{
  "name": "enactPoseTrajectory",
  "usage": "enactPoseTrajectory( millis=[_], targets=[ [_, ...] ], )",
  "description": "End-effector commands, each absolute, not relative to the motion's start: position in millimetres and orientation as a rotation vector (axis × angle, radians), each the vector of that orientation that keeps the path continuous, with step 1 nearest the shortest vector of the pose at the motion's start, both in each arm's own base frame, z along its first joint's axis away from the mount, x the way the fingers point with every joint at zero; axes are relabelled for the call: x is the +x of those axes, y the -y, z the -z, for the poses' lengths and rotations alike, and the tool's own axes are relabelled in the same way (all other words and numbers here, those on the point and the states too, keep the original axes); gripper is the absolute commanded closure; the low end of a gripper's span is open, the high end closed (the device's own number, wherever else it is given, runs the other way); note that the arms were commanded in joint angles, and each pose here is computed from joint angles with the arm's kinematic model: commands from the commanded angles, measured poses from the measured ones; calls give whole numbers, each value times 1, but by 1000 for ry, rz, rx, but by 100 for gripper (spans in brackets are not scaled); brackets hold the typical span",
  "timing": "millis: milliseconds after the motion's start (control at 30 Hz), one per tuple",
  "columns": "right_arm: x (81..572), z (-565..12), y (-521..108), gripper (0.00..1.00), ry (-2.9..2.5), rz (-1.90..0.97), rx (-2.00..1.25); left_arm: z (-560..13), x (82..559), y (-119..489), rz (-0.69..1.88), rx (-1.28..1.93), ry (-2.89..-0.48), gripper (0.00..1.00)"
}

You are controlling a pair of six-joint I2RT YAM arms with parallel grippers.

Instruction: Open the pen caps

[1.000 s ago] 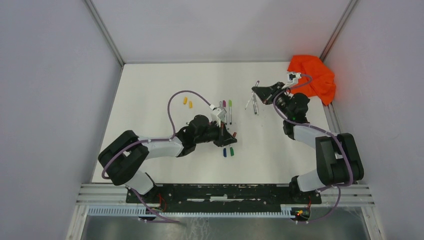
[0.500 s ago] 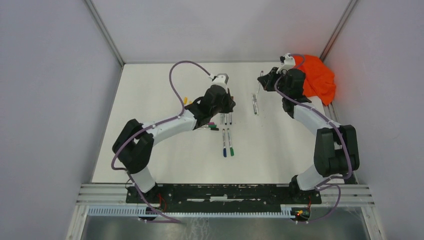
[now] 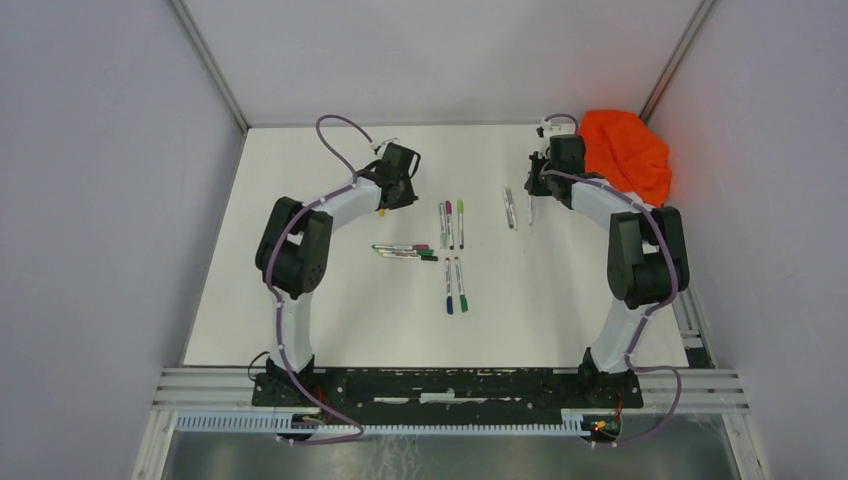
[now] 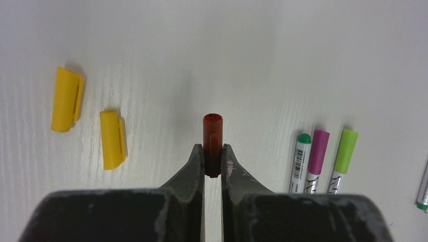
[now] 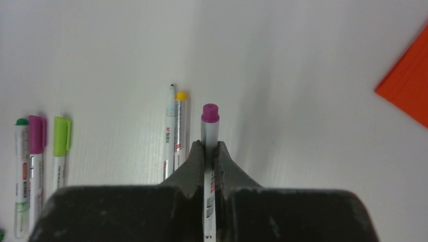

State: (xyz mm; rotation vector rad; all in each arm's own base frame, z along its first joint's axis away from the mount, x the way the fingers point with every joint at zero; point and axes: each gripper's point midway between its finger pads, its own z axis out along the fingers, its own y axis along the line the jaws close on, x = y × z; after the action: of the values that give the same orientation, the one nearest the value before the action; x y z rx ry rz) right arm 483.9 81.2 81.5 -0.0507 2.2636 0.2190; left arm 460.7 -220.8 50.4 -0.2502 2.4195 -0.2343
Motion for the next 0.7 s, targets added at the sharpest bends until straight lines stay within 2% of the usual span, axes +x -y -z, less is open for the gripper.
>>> enactPoseTrajectory(
  millis=[0,467,600,667],
  targets=[
    [497,-81,-71,100,-2307,-117,-94,-59,471,219,198,-261,-2420,87],
    [499,-44,-98,100,-2427,-136,-196,-27,454,187,-7,-269,-2503,76],
    [498,-33,-104,100,-2446,-137,-204,-22,451,178,-37,-287,-2511,69],
    [497,-29,-104,95,-2455,-138,-203,-21,450,177,-43,-291,-2512,61]
  ],
)
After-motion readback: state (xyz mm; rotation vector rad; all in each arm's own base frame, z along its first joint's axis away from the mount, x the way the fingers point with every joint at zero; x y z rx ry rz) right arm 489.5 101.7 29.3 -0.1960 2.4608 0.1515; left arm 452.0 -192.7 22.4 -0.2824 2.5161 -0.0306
